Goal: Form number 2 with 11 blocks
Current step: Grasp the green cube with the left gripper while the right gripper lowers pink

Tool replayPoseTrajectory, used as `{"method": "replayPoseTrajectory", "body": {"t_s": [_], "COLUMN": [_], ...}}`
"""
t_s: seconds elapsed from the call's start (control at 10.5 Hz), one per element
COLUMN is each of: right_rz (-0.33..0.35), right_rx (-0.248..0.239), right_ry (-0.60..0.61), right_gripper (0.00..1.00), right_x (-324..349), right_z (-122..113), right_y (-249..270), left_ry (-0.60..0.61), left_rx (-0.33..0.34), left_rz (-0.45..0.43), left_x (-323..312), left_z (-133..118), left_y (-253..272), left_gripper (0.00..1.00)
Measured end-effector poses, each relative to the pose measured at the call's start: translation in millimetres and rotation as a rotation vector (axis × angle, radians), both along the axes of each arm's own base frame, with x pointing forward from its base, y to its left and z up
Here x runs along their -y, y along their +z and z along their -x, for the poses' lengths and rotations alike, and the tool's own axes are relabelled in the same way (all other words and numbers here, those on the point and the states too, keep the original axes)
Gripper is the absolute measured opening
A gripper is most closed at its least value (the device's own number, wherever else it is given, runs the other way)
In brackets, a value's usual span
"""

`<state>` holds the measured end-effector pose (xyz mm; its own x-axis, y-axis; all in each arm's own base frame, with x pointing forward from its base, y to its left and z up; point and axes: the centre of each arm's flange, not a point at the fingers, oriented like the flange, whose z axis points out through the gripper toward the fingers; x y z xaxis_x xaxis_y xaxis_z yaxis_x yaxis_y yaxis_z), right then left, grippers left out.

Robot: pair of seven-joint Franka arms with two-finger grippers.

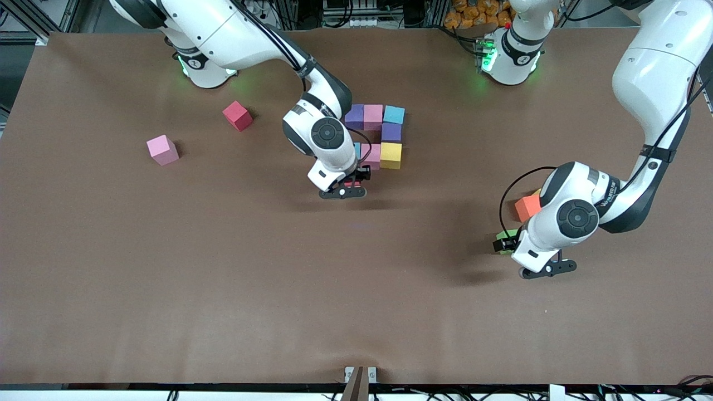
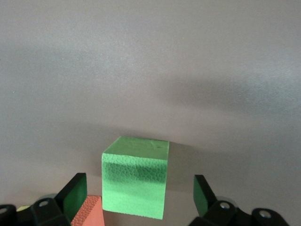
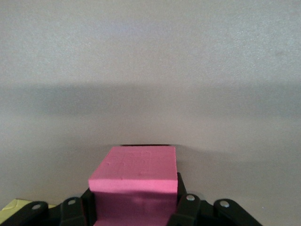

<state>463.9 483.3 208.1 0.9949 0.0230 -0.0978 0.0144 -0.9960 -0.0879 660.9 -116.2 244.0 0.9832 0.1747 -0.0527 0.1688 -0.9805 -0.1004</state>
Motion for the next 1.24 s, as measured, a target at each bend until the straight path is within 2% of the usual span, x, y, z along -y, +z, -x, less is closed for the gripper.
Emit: {"method": "replayPoseTrajectory", "body": {"t_s": [1.24], "right_rz": [0.035], "right_rx": [-0.016], "right_ry": [0.023], "right_gripper": [0.6], "right_x": [-6.7], "right_z": [18.2], "right_y": [-6.5], "left_ry": [0.027], "left_rx": [0.012], "left_rz": [0.05], "left_x": [-13.1], "left_z": [-4.7], "left_y": [-42.2], "left_gripper": [1.0]}}
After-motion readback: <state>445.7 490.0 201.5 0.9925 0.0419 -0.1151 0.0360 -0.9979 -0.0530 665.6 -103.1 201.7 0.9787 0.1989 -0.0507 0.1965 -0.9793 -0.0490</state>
